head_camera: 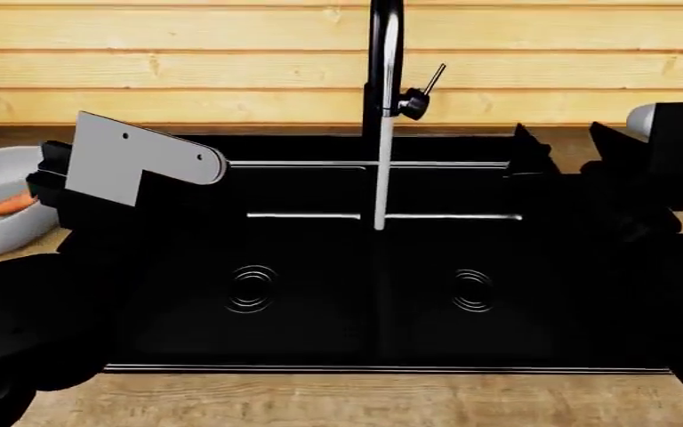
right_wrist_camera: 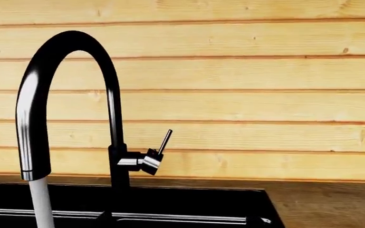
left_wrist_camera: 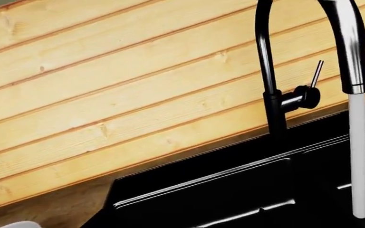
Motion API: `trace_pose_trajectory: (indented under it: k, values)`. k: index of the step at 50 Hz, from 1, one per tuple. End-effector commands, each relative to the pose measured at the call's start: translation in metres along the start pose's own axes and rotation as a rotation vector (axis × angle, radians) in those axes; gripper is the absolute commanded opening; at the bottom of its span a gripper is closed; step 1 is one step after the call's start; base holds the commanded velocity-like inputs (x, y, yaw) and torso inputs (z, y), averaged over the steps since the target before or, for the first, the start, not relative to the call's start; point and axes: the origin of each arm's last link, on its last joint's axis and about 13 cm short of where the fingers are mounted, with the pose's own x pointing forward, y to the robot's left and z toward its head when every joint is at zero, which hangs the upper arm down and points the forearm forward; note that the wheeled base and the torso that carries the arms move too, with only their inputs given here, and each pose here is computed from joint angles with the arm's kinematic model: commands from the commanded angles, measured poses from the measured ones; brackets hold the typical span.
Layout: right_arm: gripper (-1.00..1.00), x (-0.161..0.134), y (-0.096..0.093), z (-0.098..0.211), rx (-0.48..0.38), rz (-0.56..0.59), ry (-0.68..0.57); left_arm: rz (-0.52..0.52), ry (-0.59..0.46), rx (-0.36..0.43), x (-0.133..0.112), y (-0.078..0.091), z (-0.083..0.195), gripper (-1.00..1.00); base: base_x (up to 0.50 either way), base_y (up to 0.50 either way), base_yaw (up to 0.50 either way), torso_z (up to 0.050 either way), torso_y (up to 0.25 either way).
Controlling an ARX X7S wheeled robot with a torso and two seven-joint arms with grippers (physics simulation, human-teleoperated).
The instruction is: Pick the eggplants and oranges from the sink and place them in one bowl. Place the carrot in the other bowl. Then turn off the sink faucet.
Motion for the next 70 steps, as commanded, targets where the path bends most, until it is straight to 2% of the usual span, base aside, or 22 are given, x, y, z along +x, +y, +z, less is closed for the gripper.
trace_pose_trajectory:
  k: [1,27,35,42,45,52,54,58,59,60,64,70]
  values:
    - [1.0,0.0,-0.001,-0.002,0.003,0.0,-0.005,0.008,-0.004,-0.018,0.001,-0.001,0.0,1.0,0.28,-0.01,0.0,0.0,0.0]
    - [1.0,0.0,0.0,-0.002,-0.009,0.002,-0.004,0.02,-0.01,-0.034,0.0,0.003,0.003,1.0,0.29,-0.09,0.0,0.0,0.0]
    - [1.0,0.001,0.0,-0.002,-0.006,0.0,0.001,0.023,-0.005,-0.032,0.003,0.001,0.002,1.0,0.09,0.0,0.0,0.0,0.001]
    - [1.0,0.0,0.001,-0.002,-0.006,-0.001,0.014,0.018,0.009,-0.041,-0.005,0.008,0.001,1.0,0.0,0.0,0.0,0.0,0.0]
    - [1.0,0.0,0.001,-0.003,-0.003,-0.002,0.015,0.019,0.001,-0.042,0.002,0.001,0.002,1.0,0.0,0.0,0.0,0.0,0.0]
    - [1.0,0.002,0.001,-0.006,0.008,-0.007,0.01,0.022,0.002,-0.042,0.002,0.0,0.0,1.0,0.0,0.0,0.0,0.0,0.0]
    - [1.0,0.007,0.001,-0.008,0.021,-0.012,0.019,0.032,-0.002,-0.022,0.006,-0.001,-0.002,1.0,0.0,0.0,0.0,0.0,0.0]
    - [1.0,0.022,0.006,-0.009,-0.023,0.003,0.066,0.043,-0.005,-0.03,0.011,0.001,0.001,1.0,0.0,0.0,0.0,0.0,0.0]
    - [1.0,0.027,0.007,-0.008,0.0,0.004,0.061,0.042,-0.01,-0.027,0.013,-0.001,0.002,1.0,0.0,0.0,0.0,0.0,0.0]
    - [1.0,0.033,0.006,-0.01,-0.028,-0.014,0.058,0.037,-0.013,-0.026,0.014,0.0,0.005,1.0,0.0,0.0,0.0,0.0,0.0]
    - [1.0,0.054,0.002,-0.012,0.003,-0.03,0.066,0.055,-0.033,-0.008,0.025,-0.001,0.009,1.0,0.0,0.0,0.0,0.0,0.0]
    - [1.0,0.102,-0.004,-0.004,0.033,-0.015,0.059,0.061,-0.039,-0.023,0.051,0.005,0.015,1.0,0.0,0.0,0.0,0.0,0.0]
